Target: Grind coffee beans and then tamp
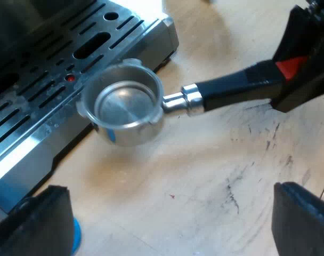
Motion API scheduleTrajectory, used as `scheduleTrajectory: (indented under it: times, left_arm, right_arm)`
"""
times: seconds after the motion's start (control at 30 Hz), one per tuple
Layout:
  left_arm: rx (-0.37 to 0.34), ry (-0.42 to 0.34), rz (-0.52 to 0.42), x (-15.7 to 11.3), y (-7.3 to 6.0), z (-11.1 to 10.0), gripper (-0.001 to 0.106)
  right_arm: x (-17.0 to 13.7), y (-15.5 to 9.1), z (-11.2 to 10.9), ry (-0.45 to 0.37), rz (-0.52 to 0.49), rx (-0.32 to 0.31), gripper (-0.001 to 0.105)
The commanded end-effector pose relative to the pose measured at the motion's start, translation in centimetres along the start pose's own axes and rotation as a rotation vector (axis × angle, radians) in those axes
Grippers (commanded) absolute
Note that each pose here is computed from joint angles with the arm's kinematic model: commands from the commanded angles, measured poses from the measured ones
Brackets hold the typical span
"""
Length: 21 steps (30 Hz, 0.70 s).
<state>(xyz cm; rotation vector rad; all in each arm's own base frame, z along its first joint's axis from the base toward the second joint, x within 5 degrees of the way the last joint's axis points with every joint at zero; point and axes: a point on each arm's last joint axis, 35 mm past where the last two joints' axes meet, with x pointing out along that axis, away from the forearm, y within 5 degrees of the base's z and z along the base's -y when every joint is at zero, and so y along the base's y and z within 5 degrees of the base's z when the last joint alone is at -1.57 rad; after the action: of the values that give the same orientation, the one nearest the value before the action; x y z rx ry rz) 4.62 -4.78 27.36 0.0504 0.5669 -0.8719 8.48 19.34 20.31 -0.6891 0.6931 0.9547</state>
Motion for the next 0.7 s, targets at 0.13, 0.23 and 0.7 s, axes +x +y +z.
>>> scheduleTrajectory:
  times: [0.13, 0.23, 0.7]
  left_arm:
    - [-0.009, -0.001, 0.006, 0.4, 0.1, 0.4, 0.077]
    - [-0.018, 0.038, 0.009, 1.1, 0.2, 0.5, 0.077]
    - [-0.021, 0.139, 0.038, 3.9, 0.9, 1.1, 0.077]
  right_arm:
    - [0.0, -0.1, 0.6, -0.056, -0.005, 0.002, 0.000]
    - [0.4, -0.1, 0.6, -0.049, -0.005, 0.001, 0.000]
    - [4.3, -0.5, 0.7, -0.022, 0.031, 0.039, 0.000]
